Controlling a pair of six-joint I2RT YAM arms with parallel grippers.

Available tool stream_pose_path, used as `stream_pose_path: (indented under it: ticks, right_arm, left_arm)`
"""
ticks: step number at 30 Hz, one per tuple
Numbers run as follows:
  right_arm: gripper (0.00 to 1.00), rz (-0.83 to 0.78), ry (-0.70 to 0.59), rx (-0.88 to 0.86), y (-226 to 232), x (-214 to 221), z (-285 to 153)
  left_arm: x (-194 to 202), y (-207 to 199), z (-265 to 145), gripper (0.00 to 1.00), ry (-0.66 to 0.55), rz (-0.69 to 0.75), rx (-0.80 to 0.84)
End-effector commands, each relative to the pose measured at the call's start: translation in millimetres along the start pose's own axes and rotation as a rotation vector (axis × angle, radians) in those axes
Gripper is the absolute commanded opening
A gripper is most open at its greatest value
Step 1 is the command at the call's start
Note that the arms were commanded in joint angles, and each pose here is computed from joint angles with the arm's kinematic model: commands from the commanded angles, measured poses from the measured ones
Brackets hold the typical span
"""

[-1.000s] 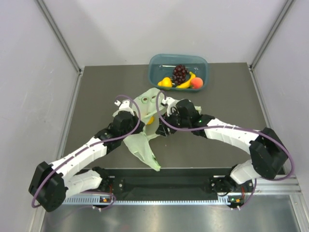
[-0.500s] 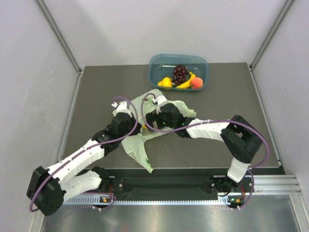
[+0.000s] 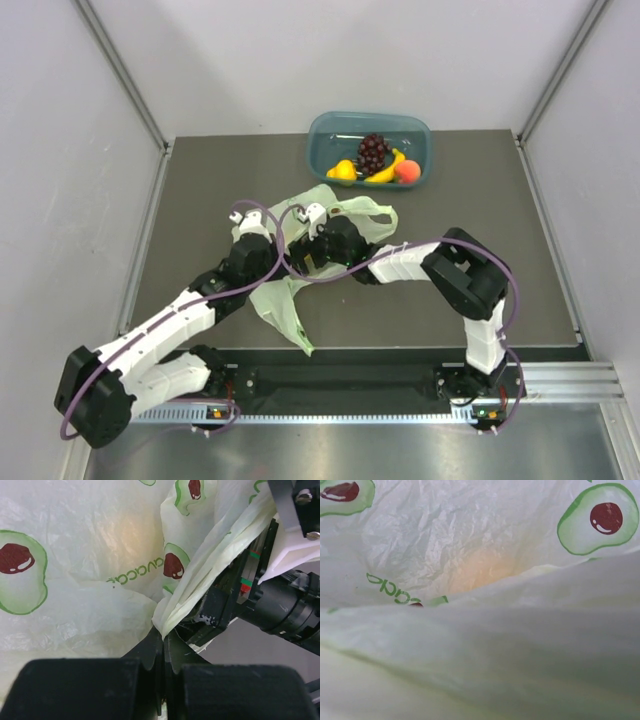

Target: Untie the knot of the plastic bag and take out the fruit

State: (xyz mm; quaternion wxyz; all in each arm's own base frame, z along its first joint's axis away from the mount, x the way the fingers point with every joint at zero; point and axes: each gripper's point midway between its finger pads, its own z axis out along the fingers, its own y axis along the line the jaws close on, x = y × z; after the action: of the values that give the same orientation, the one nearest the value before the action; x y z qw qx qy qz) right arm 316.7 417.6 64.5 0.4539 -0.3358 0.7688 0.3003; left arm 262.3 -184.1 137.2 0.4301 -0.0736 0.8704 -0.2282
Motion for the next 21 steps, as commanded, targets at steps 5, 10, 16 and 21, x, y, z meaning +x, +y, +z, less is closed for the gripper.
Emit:
stream_pose_path:
  ticks: [5,10,16,21]
  right_arm:
    - [1.00,-0.108,-0.066,-0.057,10.0,-29.3,37.4]
    - [1.00,-0.095,-0.036,-0.044,5.6,-19.8,53.8]
    - [0.82,-0.027,-0.022,-0.097,8.5,-13.5,57.1]
    - [0.28,0.052,-0.067,-0.144,6.1,-29.6,39.5]
  left_arm:
    - [-6.0,-3.1,-4.0,0.00,-0.040,-0.021,0.028]
    - [-1.1,0.5,-2.5,0.00,-0.035,-0.024,0.022]
    - [1.3,5.1,-0.1,0.00,-0.036,-0.021,0.006]
    - [3.7,9.7,-0.5,0.00,-0.039,-0.022,-0.006]
